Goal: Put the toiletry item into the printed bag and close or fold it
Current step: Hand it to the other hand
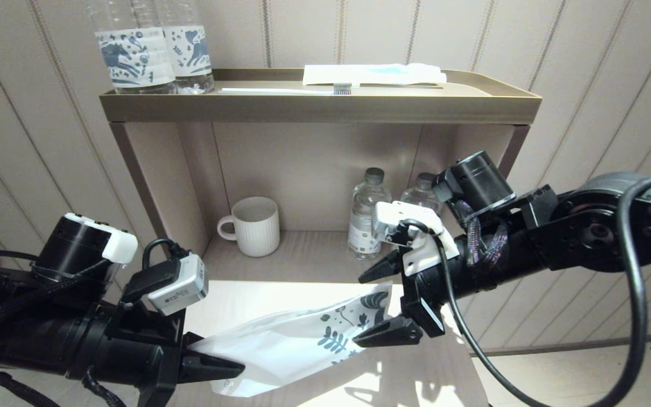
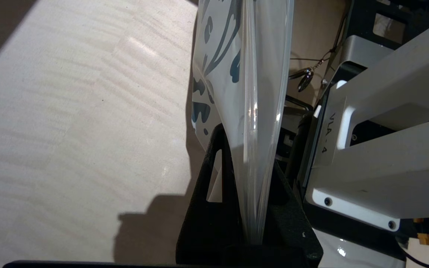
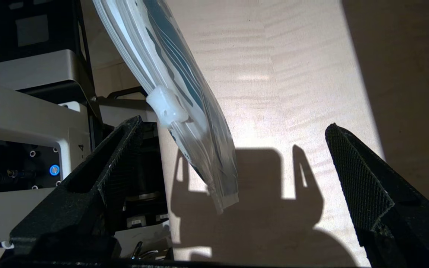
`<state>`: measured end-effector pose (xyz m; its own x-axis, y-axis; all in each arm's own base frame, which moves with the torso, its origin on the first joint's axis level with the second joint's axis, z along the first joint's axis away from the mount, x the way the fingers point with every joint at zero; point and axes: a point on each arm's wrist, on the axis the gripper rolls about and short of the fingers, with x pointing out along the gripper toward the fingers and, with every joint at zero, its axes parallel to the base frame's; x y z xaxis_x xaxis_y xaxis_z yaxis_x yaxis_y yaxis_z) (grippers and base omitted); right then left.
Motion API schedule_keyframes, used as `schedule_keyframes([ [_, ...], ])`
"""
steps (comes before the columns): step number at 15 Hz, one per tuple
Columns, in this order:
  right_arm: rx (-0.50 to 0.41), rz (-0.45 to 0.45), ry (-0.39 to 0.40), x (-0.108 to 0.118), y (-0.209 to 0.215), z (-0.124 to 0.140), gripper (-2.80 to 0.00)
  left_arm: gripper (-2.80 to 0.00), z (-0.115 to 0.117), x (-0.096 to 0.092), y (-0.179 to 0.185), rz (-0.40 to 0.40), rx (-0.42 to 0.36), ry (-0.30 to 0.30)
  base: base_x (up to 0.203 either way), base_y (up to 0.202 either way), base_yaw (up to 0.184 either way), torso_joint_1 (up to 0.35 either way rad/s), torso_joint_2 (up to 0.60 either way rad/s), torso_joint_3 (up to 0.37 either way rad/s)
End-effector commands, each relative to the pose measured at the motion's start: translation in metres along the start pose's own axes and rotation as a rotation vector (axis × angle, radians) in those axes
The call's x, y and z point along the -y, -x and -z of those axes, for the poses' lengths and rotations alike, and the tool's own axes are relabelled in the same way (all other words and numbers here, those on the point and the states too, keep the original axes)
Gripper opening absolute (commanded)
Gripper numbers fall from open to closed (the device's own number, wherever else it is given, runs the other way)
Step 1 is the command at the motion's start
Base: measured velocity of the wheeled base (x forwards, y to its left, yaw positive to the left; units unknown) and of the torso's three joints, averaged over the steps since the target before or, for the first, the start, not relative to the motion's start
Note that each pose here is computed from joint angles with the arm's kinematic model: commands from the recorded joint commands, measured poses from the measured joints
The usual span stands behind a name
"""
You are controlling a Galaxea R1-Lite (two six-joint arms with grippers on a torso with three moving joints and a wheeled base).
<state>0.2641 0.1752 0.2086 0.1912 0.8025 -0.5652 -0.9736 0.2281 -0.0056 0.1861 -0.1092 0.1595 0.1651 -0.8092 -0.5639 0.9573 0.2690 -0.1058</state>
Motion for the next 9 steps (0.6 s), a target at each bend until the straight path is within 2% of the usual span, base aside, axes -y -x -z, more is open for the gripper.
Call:
schedule_keyframes([
  [1,0.005,-0.004,0.004,0.0002,0.0002,-0.0013,0.0,-2.8,0.0001,-0.0002,-0.0005,0.005,0.0,-0.001,0.0,0.0,0.0,0.0,0.0,0.0],
  [3,0.003,-0.005,0.004,0.0006,-0.0007,-0.0007,0.0,-2.8,0.0001,-0.0002,-0.0005,0.005,0.0,-0.001,0.0,0.0,0.0,0.0,0.0,0.0],
  [4,0.001,-0.006,0.0,0.0007,-0.0013,0.0,-2.8,-2.8,0.0001,-0.0002,-0.0005,0.005,0.0,-0.001,0.0,0.0,0.0,0.0,0.0,0.0],
  [9,0.006,-0.028,0.01,-0.0034,-0.0015,-0.0003,-2.8,-2.8,0.0006,0.0,-0.0006,0.006,-0.002,0.001,0.0,0.0,0.0,0.0,0.0,0.0],
])
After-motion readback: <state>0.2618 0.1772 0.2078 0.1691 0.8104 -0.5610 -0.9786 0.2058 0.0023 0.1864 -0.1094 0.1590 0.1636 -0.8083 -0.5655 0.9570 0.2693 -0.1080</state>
